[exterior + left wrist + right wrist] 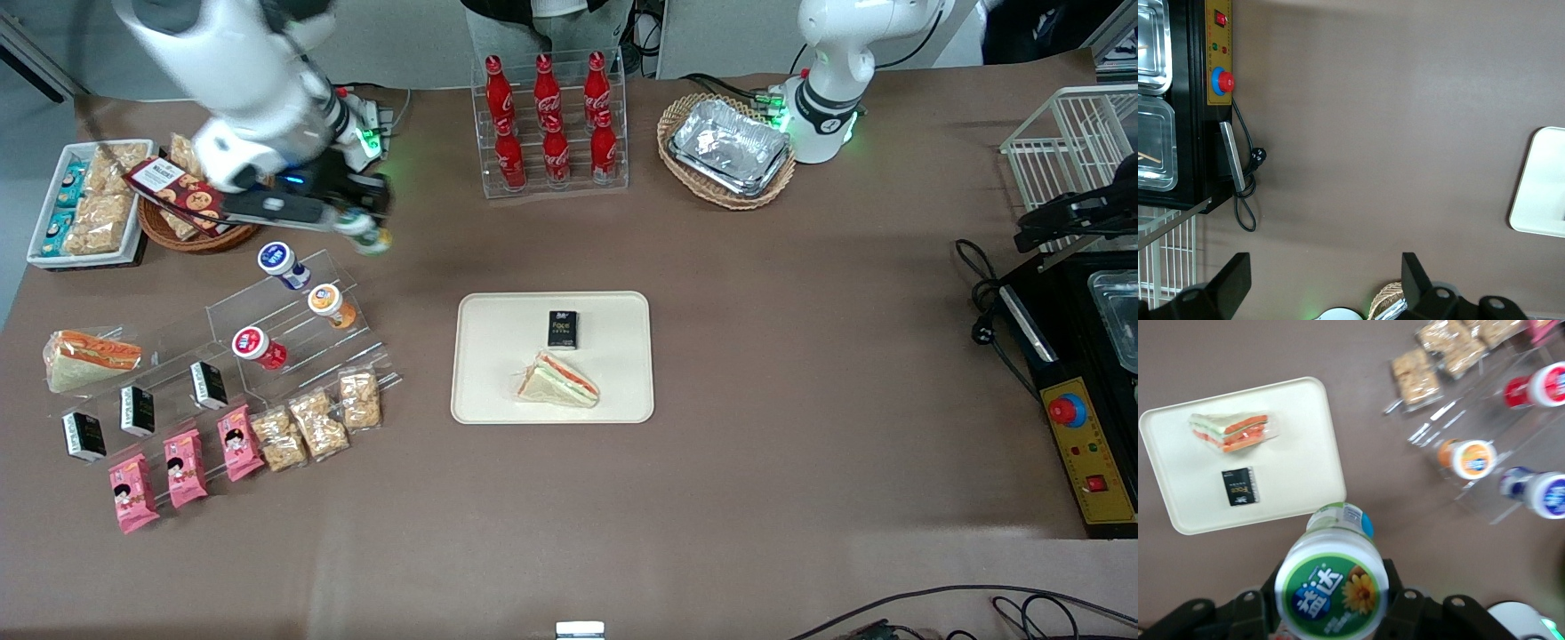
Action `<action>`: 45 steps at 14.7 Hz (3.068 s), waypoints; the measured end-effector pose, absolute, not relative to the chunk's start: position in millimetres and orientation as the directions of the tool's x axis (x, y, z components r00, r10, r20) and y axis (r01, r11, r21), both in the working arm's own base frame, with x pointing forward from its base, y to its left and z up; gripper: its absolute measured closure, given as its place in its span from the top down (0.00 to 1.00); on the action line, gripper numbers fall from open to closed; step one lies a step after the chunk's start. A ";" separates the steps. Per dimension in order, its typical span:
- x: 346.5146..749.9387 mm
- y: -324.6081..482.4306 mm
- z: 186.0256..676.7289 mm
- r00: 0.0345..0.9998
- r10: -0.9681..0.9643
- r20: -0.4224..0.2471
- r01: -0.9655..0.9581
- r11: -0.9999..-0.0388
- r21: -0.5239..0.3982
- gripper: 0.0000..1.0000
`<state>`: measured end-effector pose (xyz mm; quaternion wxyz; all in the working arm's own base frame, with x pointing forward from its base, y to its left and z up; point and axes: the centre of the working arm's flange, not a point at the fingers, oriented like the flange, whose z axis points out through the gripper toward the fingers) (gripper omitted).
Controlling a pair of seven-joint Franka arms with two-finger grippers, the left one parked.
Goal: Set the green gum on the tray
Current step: 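Lift the green bottle and carry it over the cream tray, then lower the green bottle onto the tray beside the black packet, then open the right gripper and withdraw it back toward the rack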
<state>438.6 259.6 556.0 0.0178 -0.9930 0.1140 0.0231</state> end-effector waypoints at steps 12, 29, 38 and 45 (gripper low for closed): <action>447.5 375.2 298.4 0.941 -0.340 -0.002 -0.340 -0.940 -0.024 0.59; 447.4 358.4 221.7 0.919 -0.394 0.004 -0.394 -0.919 0.004 1.00; 520.5 216.3 446.7 0.984 -0.175 0.035 -0.176 -0.984 0.018 1.00; 534.1 44.7 555.9 0.990 0.006 0.138 0.001 -0.999 0.036 1.00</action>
